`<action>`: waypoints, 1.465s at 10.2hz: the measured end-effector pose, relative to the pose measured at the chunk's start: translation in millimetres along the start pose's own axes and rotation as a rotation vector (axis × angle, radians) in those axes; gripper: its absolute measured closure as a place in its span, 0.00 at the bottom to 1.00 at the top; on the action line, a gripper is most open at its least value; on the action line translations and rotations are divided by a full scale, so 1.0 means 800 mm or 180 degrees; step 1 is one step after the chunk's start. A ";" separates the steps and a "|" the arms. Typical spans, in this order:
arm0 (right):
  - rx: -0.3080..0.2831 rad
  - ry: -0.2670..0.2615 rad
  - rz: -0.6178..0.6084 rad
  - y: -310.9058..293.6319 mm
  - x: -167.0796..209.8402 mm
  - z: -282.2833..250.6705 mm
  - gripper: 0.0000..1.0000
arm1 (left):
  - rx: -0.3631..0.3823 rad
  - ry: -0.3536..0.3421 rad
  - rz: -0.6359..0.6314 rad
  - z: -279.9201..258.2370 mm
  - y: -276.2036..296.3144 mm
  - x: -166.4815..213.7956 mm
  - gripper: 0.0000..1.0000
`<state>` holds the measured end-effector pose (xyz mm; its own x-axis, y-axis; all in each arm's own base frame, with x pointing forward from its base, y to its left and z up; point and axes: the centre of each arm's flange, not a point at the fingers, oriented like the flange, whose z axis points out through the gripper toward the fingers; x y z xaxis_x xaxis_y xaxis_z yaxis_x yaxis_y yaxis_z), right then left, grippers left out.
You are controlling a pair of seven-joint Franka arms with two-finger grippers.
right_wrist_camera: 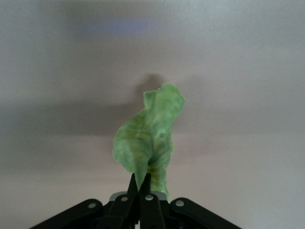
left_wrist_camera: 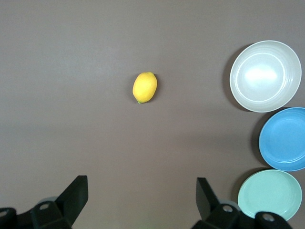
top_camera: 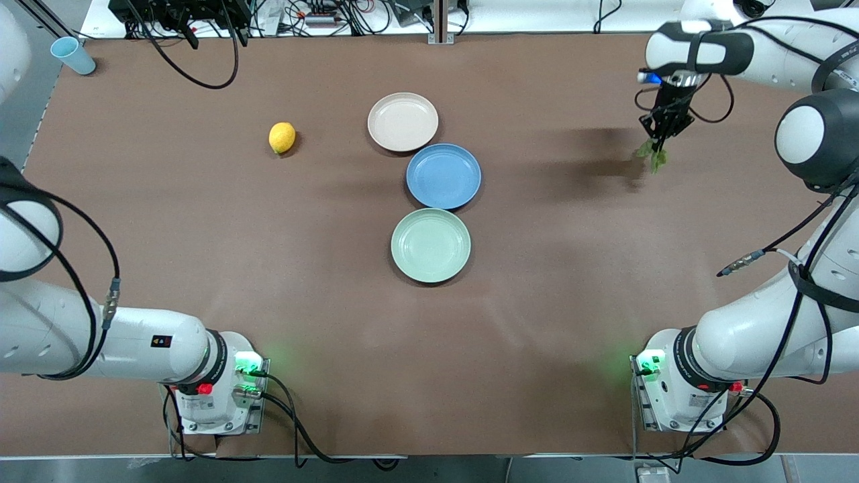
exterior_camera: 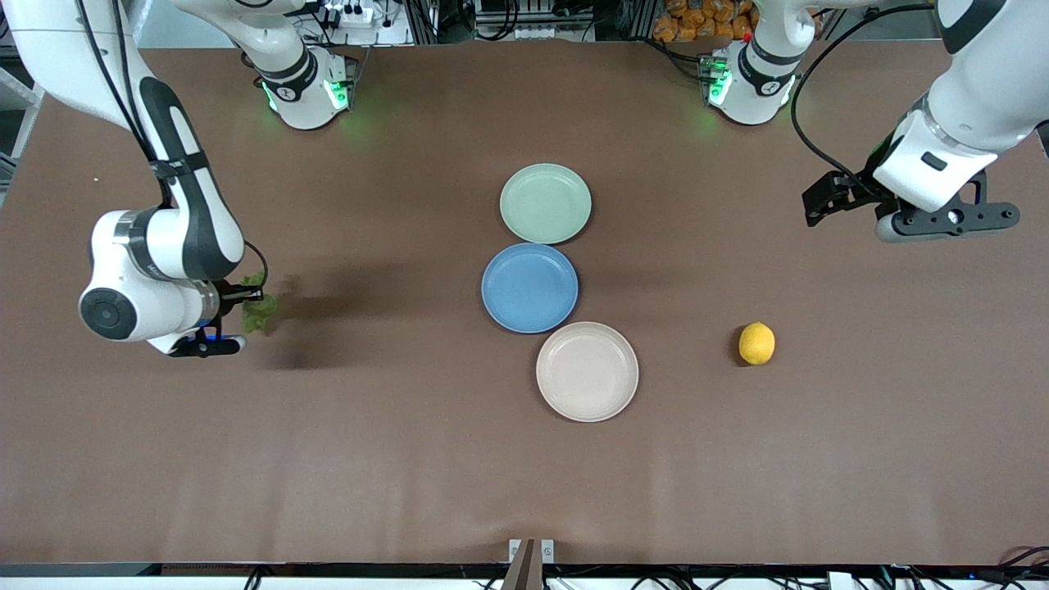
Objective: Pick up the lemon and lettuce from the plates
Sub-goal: 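Carry the lettuce leaf away from the plates with the right gripper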
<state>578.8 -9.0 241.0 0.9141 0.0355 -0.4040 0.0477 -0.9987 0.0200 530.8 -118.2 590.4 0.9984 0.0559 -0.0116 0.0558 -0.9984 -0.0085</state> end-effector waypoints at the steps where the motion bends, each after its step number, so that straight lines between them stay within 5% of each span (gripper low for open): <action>1: -0.0001 0.0040 -0.0003 0.000 -0.001 0.012 0.98 | 0.0001 0.0024 0.0001 -0.002 -0.001 -0.006 0.00; 5: 0.0001 0.0116 -0.0007 0.000 -0.006 0.043 0.97 | -0.0012 0.0094 0.0000 -0.008 -0.001 -0.008 0.00; 8: 0.0023 -0.0097 0.0043 0.012 -0.013 0.004 0.64 | -0.0027 0.0149 -0.0003 -0.015 -0.001 -0.007 0.00; 9: 0.0030 -0.0174 0.0059 0.016 -0.015 -0.021 0.46 | -0.0030 0.0161 -0.0005 -0.018 -0.002 -0.008 0.00; 12: 0.0029 -0.0188 0.0071 0.019 -0.015 -0.072 0.09 | -0.0041 0.0224 0.0140 -0.033 -0.008 -0.007 0.00; 13: 0.0029 -0.0199 0.0074 0.019 -0.016 -0.087 0.00 | -0.0032 0.0207 0.0284 -0.037 -0.014 -0.007 0.00; 15: 0.0028 -0.0212 0.0080 0.020 -0.022 -0.134 0.00 | -0.0020 0.0183 0.0435 -0.045 -0.031 -0.006 0.00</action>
<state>606.8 -21.7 346.8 0.8861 0.0081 -0.4634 0.0211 -0.9995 0.0229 525.4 -93.9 626.9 0.9957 -0.0808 0.0451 -0.0807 -0.9967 -0.0046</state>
